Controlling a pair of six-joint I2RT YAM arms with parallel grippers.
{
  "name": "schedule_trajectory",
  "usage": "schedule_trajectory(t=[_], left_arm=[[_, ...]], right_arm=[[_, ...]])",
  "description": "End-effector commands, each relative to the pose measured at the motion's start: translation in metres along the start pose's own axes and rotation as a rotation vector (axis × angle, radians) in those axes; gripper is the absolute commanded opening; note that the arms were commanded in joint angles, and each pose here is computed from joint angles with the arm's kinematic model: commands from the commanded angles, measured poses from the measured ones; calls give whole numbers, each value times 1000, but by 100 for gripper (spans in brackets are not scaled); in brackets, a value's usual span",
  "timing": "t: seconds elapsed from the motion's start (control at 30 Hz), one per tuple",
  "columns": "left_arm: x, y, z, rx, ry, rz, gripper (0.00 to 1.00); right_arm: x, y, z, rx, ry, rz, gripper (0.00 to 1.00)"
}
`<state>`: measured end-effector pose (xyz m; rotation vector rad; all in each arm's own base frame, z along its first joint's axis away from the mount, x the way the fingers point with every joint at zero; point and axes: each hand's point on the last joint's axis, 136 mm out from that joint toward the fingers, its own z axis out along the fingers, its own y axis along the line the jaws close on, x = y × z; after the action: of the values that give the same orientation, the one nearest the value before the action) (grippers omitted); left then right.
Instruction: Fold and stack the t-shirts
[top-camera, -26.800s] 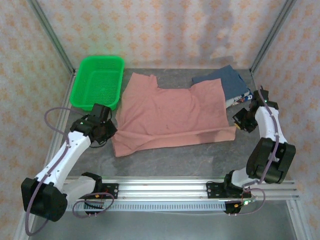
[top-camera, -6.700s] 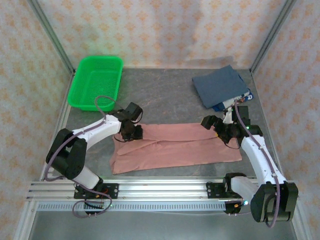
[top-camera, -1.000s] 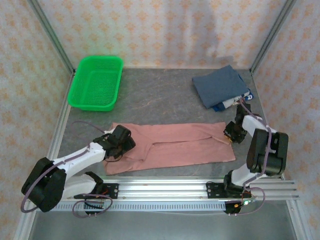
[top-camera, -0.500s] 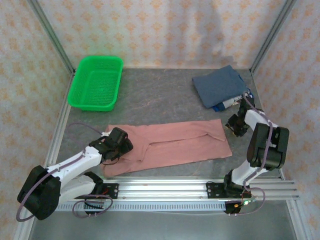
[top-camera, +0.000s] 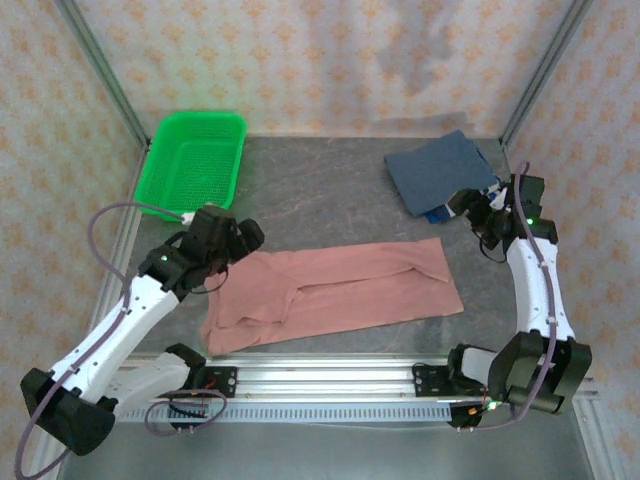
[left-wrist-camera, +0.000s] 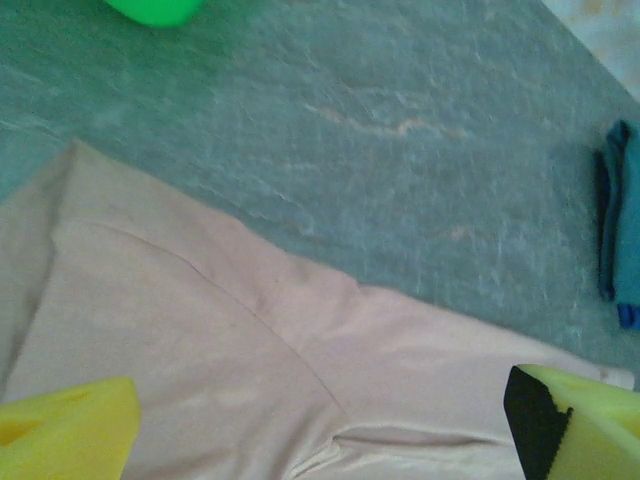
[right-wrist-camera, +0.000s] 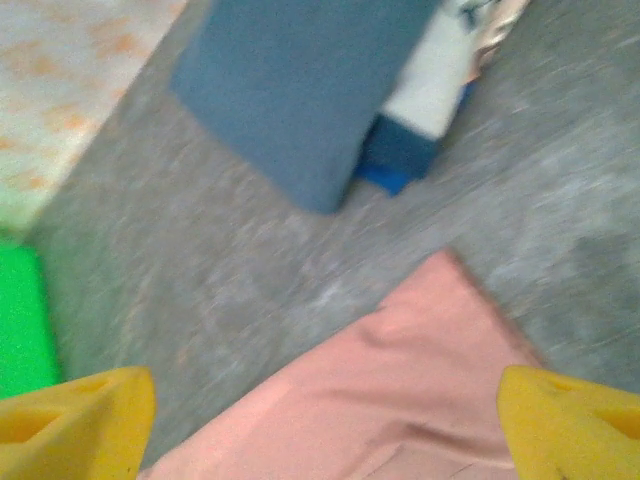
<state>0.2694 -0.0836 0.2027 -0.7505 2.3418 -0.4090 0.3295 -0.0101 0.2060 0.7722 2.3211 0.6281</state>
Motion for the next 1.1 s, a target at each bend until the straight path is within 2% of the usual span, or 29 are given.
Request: schedule_trajectory(t=[0.0, 0.1, 0.17, 0.2, 0.3, 0.33, 0.37, 0.43, 0.53, 0.63, 0.8, 0.93, 1.07], left_arm=[[13, 38, 4, -188, 96, -2, 95], [19, 45, 15, -240, 136, 27, 92], [34, 50, 32, -285, 216, 41, 81], [40, 53, 42, -304, 250, 45, 74], [56, 60, 71, -334, 290, 35, 57], [60, 68, 81, -362, 295, 38, 50], [64, 72, 91, -386, 305, 45, 43], [73, 75, 112, -411, 344, 59, 33], [80, 65, 146, -417, 386, 79, 23], [79, 52, 178, -447, 423, 115, 17], [65, 27, 237, -488, 457, 205, 15], [37, -17, 286, -459, 442, 267, 15], [7, -57, 335, -391, 425, 260, 16]], right_arm=[[40, 18, 4, -103, 167, 6, 90], [72, 17, 8, -45, 270, -78, 88], [104, 1, 17, 85, 406, -133, 80], [115, -8, 21, 143, 449, -149, 72], [142, -33, 40, 288, 515, -165, 35], [150, -42, 47, 335, 530, -178, 27], [156, -48, 52, 374, 538, -194, 23], [167, -54, 62, 404, 549, -213, 21], [178, -64, 71, 439, 549, -218, 21], [189, -70, 78, 448, 565, -199, 20], [208, -79, 86, 484, 625, -190, 19], [229, -74, 93, 464, 674, -166, 19], [258, -59, 100, 429, 744, -132, 19]])
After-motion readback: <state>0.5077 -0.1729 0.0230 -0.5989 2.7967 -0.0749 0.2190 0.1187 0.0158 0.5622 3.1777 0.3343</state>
